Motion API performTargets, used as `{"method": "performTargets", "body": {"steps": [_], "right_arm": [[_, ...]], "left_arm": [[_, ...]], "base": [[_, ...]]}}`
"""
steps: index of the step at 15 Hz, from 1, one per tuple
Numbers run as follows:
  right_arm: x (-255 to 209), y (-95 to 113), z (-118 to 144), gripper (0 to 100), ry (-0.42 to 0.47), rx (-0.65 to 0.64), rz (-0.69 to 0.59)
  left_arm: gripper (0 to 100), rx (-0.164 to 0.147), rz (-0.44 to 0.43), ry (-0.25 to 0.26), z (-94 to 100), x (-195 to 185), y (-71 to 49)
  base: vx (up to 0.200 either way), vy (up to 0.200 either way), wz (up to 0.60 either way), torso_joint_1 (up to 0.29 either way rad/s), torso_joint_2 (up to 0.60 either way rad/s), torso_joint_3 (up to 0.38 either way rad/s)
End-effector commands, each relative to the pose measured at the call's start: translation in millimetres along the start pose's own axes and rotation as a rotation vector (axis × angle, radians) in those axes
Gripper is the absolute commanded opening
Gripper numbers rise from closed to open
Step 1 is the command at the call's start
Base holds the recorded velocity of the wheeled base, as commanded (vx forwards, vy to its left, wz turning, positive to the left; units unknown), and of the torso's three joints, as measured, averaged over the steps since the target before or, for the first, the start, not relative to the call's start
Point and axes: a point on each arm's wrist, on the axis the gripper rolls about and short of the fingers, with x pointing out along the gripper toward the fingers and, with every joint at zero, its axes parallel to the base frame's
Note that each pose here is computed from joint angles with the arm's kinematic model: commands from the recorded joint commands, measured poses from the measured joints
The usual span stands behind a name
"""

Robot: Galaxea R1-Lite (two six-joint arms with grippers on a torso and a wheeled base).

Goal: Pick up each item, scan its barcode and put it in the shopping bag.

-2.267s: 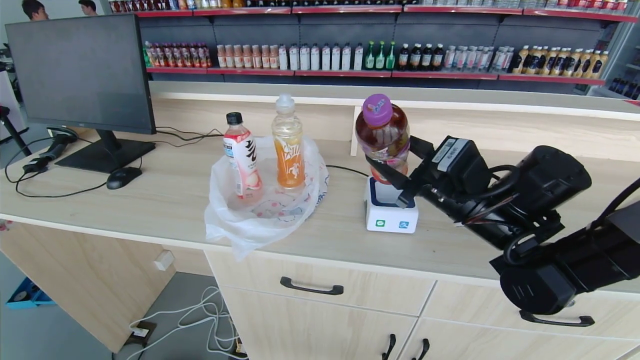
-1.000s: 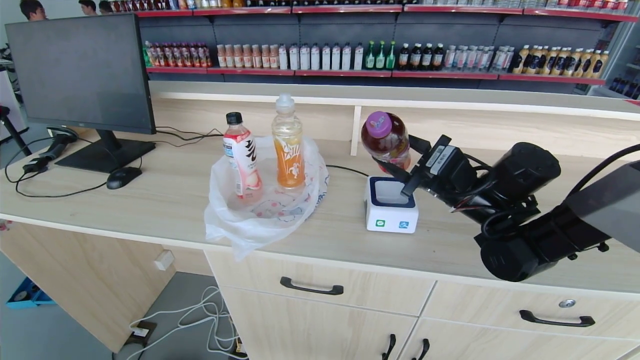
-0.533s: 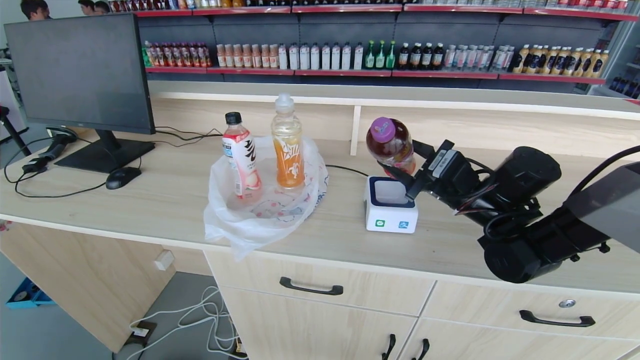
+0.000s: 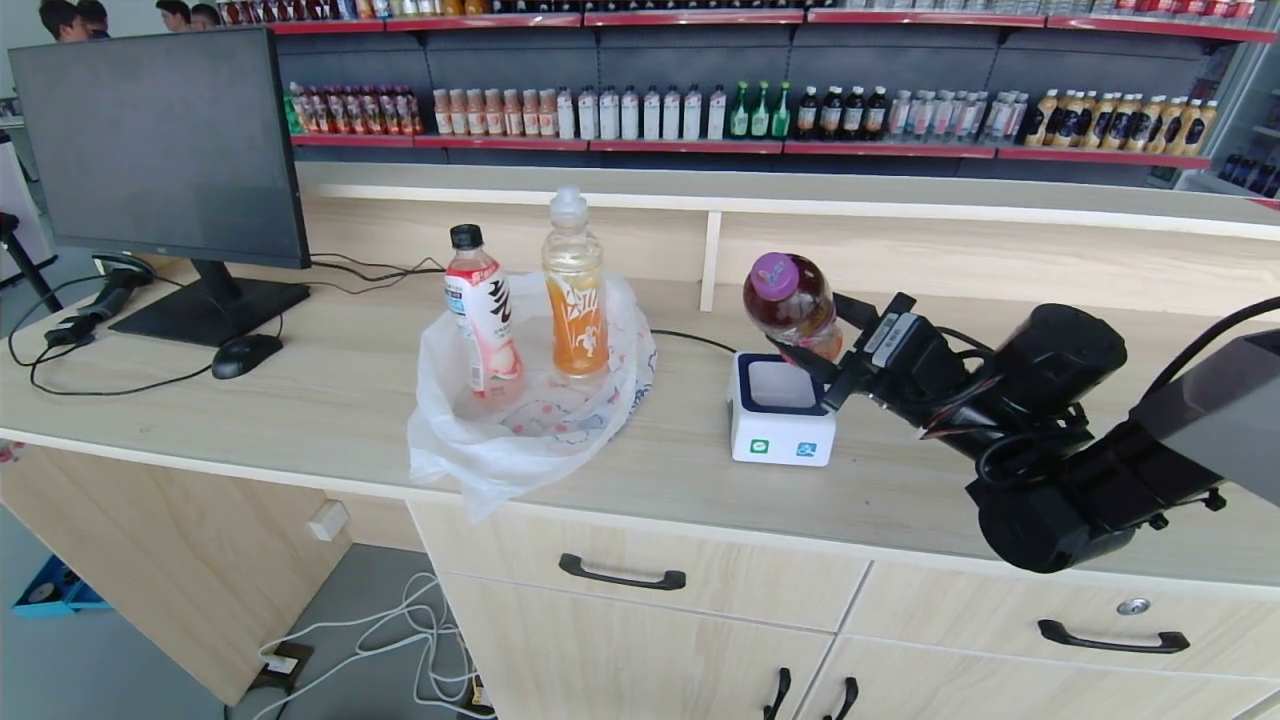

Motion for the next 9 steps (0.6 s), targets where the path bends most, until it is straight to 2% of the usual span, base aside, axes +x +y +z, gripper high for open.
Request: {"method": "performTargets", "body": {"steps": [1,6,9], "right_arm": [[0.1,-0.4,1.3,0,-0.003,-0.001,0.000],[0.0,-1.2,2.3,0,-0.005,-0.001,-0.001],[-0.1,-11.2,14.7,0,-0.030,0.008,-0.022]], "left_arm": [[100,-0.001,0.000,-0.001,0.0,0.0,0.0],[100,0.001,0.000,-0.001,0.0,0.0,0.0],[100,0.001,0.000,-0.001,0.0,0.0,0.0]], "base": [[0.000,0.000,0.00,0.000,0.00,0.000],[0.000,0.000,0.00,0.000,0.00,0.000],[0.000,0.000,0.00,0.000,0.00,0.000]]}}
